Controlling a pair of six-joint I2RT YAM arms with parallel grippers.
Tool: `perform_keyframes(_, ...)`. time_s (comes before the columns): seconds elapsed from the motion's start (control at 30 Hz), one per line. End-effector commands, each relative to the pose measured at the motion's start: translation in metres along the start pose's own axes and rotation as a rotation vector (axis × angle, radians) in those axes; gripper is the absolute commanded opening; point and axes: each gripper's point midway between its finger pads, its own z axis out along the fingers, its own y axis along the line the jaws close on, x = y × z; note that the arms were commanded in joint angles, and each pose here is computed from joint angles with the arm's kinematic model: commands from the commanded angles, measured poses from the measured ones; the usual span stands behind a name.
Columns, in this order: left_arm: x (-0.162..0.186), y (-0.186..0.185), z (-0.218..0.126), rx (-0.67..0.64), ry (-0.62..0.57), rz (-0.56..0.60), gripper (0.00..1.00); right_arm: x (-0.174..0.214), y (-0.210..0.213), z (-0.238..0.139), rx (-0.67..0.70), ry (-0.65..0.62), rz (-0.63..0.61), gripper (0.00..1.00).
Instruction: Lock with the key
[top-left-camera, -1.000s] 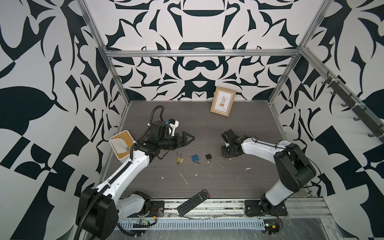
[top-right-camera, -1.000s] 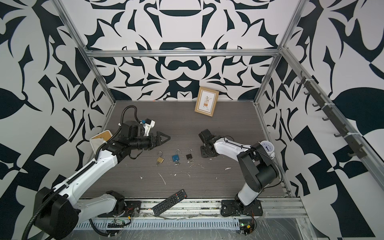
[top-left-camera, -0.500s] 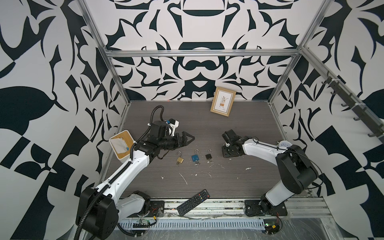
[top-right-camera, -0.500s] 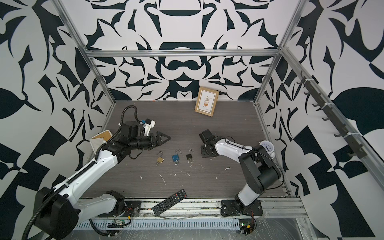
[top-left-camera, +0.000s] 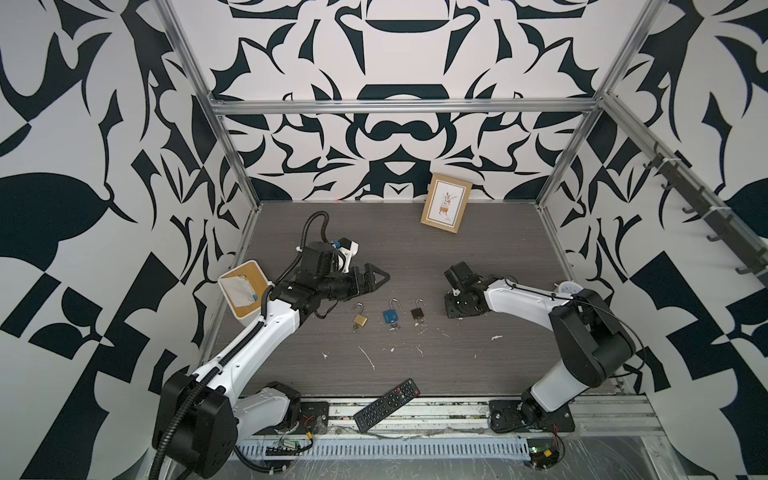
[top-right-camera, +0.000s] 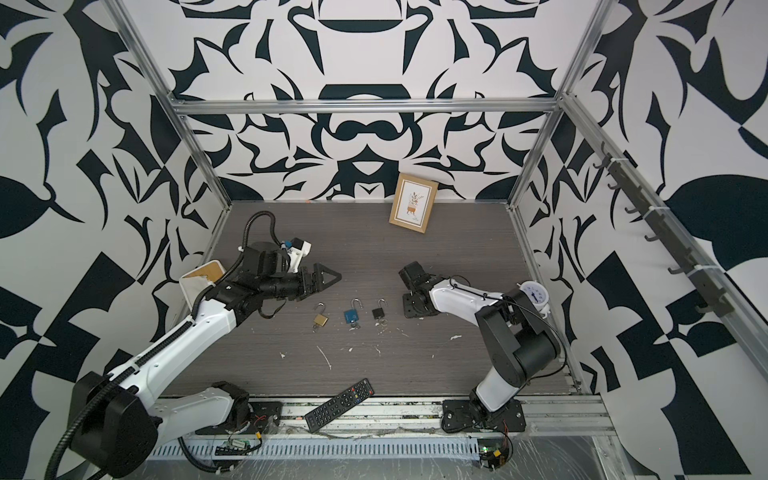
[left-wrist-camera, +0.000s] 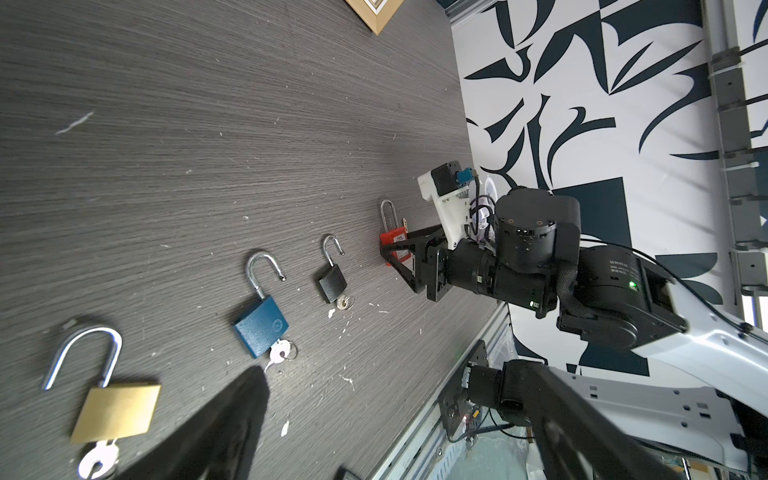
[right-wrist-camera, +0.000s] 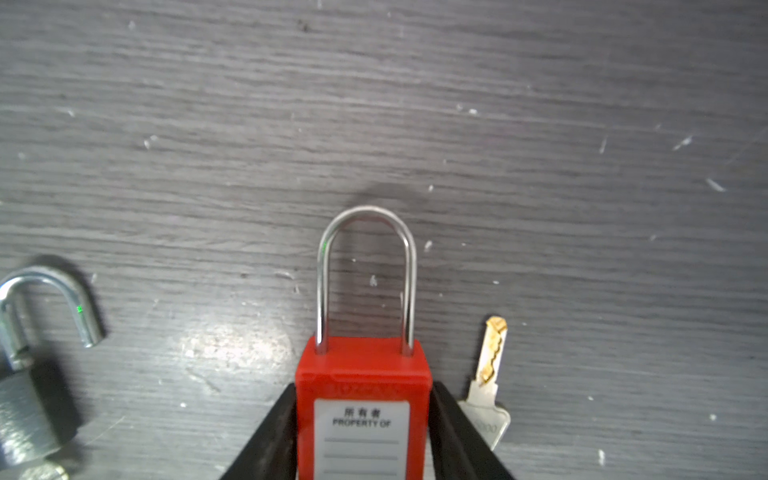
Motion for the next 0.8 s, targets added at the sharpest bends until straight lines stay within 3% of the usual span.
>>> perform_keyframes(0.0, 0.006, 0.003, 0.002, 0.003, 0.024, 0.003, 0.99, -0.008, -0.004, -0.017, 0.011, -0.047, 0.02, 0.53)
perform_keyframes(0.2, 0.005, 0.001, 0.0, 0.006, 0.011, 0.0, 1.0, -0.026, 0.007, -0.06, -0.018, -0.123, 0.009, 0.51)
perform_keyframes(0.4, 0.01, -0.007, -0.013, 0.082, -0.078, 0.038, 1.0, -0.026, 0.067, -0.091, -0.123, -0.151, -0.123, 0.5)
perform_keyframes(0.57, 0.012, -0.015, -0.024, 0.108, -0.116, 0.065, 1.0, -0.015, 0.105, -0.08, -0.104, -0.108, -0.236, 0.5)
perform_keyframes(0.77, 0.015, -0.013, -0.025, 0.095, -0.1, 0.074, 0.99, -0.008, 0.117, -0.053, -0.09, -0.058, -0.262, 0.52)
